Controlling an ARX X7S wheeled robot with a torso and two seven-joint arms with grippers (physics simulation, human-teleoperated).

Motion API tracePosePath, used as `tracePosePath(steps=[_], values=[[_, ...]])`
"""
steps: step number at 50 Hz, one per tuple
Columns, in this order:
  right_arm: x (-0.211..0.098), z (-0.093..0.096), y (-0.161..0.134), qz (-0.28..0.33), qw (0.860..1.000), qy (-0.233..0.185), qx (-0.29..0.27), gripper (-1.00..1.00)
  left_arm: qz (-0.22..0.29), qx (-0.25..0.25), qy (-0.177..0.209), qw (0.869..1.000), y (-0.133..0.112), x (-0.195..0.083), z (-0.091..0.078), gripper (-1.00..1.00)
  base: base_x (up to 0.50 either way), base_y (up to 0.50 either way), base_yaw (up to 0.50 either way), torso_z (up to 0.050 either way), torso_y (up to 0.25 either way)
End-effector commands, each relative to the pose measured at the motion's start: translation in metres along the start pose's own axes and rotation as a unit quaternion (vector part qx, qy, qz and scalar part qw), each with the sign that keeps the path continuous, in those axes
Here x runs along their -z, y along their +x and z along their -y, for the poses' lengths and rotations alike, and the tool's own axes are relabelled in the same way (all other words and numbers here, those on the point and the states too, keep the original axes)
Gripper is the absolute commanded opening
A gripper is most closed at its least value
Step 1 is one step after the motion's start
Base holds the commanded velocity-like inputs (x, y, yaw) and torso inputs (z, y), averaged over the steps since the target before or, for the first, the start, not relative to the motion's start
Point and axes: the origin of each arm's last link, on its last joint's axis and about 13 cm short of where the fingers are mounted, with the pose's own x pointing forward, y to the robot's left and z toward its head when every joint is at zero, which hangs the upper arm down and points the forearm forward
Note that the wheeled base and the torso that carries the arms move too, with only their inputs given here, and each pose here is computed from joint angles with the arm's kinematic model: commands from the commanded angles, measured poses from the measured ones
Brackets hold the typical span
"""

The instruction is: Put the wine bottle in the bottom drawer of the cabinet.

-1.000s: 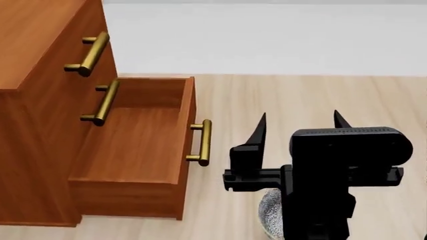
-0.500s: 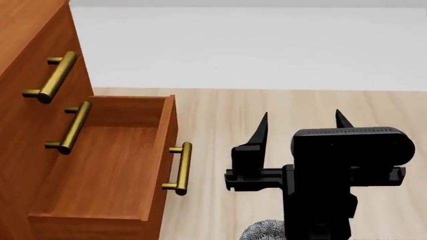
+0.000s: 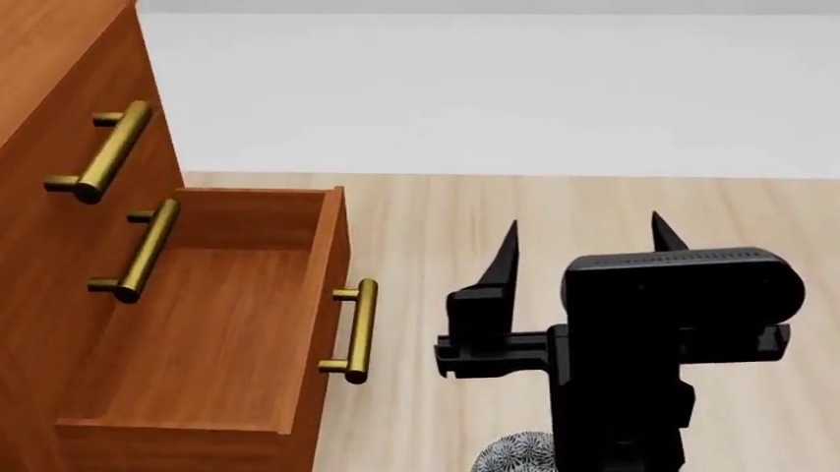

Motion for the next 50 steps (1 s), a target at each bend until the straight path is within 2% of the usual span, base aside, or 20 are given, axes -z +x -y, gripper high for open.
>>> tracePosePath(steps=[1, 7, 9, 12, 21, 30, 40, 50], values=[[-0.002, 0.000, 0.000, 0.007, 1.000, -0.006, -0.005, 1.00, 0.002, 0.003, -0.001, 1.000, 0.000, -0.001, 0.000, 1.00, 0.44, 0.00, 0.00, 0.000, 0.000], [-0.004, 0.000, -0.001, 0.007, 1.000, 0.001, -0.004, 1.00, 0.002, 0.006, -0.003, 1.000, 0.000, 0.000, 0.000, 1.00, 0.49, 0.00, 0.00, 0.000, 0.000], [-0.003, -0.001, -0.002, 0.011, 1.000, -0.010, -0.007, 1.00, 0.002, 0.007, -0.003, 1.000, 0.000, -0.001, 0.000, 1.00, 0.50, 0.00, 0.00, 0.000, 0.000], [-0.006, 0.000, -0.003, 0.007, 1.000, 0.002, -0.004, 1.00, 0.004, 0.006, -0.001, 1.000, 0.000, -0.001, 0.000, 1.00, 0.50, 0.00, 0.00, 0.000, 0.000], [-0.034, 0.007, -0.004, 0.004, 1.000, 0.008, -0.007, 1.00, 0.004, 0.007, -0.004, 1.000, 0.000, -0.001, 0.000, 1.00, 0.00, 0.00, 0.00, 0.000, 0.000], [-0.058, 0.017, -0.008, -0.033, 0.999, 0.025, -0.008, 1.00, 0.007, 0.008, -0.001, 1.000, -0.001, -0.001, 0.000, 1.00, 0.00, 0.00, 0.00, 0.000, 0.000], [-0.067, 0.031, -0.022, -0.043, 0.998, 0.033, 0.011, 1.00, 0.007, 0.010, -0.002, 1.000, 0.000, 0.000, 0.001, 1.00, 0.00, 0.00, 0.00, 0.000, 0.000], [-0.060, 0.043, -0.035, -0.052, 0.997, 0.037, 0.039, 1.00, 0.007, 0.010, -0.002, 1.000, -0.001, -0.001, 0.000, 1.00, 0.00, 0.00, 0.00, 0.000, 0.000]])
